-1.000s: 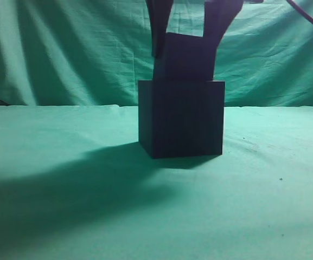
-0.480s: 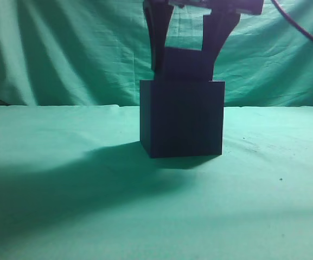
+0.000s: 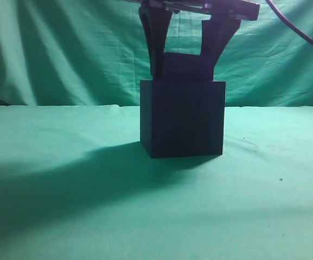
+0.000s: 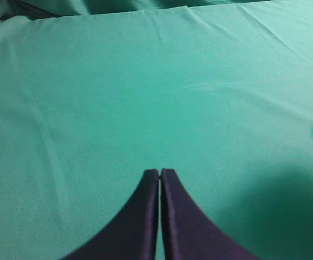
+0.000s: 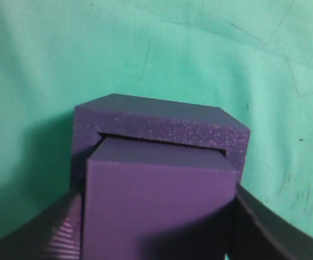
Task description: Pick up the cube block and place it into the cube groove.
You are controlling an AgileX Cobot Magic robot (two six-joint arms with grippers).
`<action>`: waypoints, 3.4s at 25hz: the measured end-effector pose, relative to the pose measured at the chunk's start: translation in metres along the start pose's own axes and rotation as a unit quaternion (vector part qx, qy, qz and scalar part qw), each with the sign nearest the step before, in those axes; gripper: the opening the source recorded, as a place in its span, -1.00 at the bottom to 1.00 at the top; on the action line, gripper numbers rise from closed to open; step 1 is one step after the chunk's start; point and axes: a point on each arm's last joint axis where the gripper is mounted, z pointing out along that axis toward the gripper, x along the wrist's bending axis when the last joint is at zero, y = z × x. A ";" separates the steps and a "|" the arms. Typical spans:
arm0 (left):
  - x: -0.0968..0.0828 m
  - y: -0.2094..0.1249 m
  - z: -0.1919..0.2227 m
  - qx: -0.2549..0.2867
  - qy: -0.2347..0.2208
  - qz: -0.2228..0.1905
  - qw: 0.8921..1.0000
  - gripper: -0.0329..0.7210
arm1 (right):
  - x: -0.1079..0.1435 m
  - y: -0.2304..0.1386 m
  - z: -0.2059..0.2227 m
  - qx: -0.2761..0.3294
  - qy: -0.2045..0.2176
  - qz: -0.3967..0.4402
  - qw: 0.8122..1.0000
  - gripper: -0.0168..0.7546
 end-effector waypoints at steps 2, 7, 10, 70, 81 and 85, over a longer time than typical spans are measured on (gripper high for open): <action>0.000 0.000 0.000 0.000 0.000 0.000 1.000 -0.91 | 0.000 0.000 0.000 -0.001 0.001 -0.018 1.000 0.30; 0.000 0.000 0.000 0.000 0.000 0.000 1.000 -0.91 | 0.000 0.000 -0.011 -0.012 0.004 -0.033 0.999 0.48; 0.000 0.000 0.000 0.000 0.000 0.000 1.000 -0.91 | 0.001 0.003 -0.035 -0.036 0.008 -0.037 0.999 0.48; 0.000 0.000 0.000 0.000 0.000 0.000 1.000 -0.91 | -0.092 -0.306 -0.172 -0.509 0.043 -0.124 0.851 -0.81; 0.000 0.000 0.000 0.000 0.000 0.000 1.000 -0.91 | -0.121 -0.324 -0.068 -0.594 -0.098 0.062 0.796 -0.81; 0.000 0.000 0.000 0.000 0.000 0.000 1.000 -0.91 | -0.129 -0.325 -0.029 -0.557 -0.113 0.094 0.817 -0.81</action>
